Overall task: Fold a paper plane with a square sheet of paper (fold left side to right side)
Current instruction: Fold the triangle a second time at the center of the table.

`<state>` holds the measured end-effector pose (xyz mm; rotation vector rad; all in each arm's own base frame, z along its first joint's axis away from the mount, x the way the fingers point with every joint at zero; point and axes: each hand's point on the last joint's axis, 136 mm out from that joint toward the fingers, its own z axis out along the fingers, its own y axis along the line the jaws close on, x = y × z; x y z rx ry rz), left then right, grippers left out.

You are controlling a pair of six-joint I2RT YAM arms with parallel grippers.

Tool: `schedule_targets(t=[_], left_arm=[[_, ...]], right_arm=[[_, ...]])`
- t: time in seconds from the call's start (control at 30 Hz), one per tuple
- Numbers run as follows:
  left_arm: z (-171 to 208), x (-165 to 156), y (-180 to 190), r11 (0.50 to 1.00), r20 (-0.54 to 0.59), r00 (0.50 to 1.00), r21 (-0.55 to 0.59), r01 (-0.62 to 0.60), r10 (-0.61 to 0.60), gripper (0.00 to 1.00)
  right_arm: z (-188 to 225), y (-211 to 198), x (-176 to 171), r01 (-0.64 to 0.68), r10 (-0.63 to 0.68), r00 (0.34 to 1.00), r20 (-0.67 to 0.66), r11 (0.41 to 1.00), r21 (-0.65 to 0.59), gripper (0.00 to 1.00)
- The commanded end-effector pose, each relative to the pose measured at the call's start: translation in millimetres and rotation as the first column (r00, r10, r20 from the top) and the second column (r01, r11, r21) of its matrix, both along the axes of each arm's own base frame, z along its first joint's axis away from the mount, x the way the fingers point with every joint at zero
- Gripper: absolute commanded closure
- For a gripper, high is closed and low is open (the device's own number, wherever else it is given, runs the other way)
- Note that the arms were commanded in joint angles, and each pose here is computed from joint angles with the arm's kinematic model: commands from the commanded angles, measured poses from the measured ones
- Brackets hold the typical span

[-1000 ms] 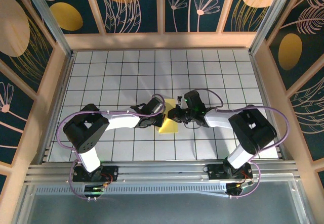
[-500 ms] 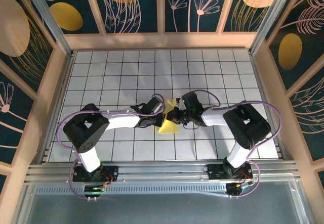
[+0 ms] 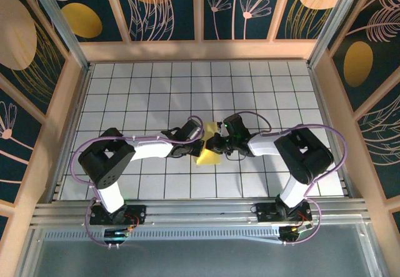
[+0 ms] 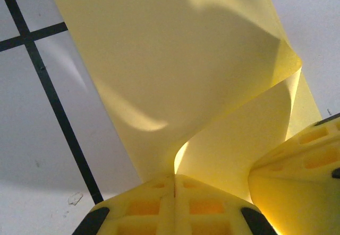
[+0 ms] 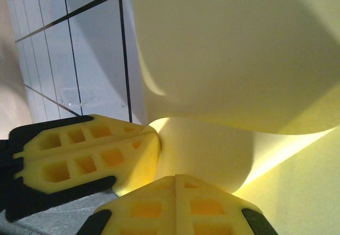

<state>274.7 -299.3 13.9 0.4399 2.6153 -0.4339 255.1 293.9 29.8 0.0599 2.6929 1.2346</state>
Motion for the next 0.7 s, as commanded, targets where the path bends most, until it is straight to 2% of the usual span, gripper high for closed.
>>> schedule_targets(t=[0.0,0.43,0.57,0.67], left_arm=[[-20.5,-11.0,9.7,0.998,-0.067,0.998,0.059,0.022,-0.018,1.0],[-15.4,-8.9,9.5,0.999,-0.055,0.998,0.051,0.008,-0.005,1.0],[-6.7,-4.9,11.3,0.999,-0.034,0.999,0.051,-0.012,0.013,0.96],[7.3,0.6,14.4,0.998,-0.002,0.999,0.057,-0.037,0.037,0.89]], right_arm=[[-10.1,-2.3,0.5,-0.002,0.002,1.0,-0.004,0.999,-0.048,1.0],[-27.0,-14.2,-8.3,0.003,-0.008,0.999,-0.045,0.993,-0.114,1.0],[-33.1,-19.1,-13.8,0.005,-0.012,0.998,-0.059,0.992,-0.128,1.0],[-34.5,-21.6,-16.6,0.008,-0.016,0.998,-0.061,0.992,-0.129,1.0]])
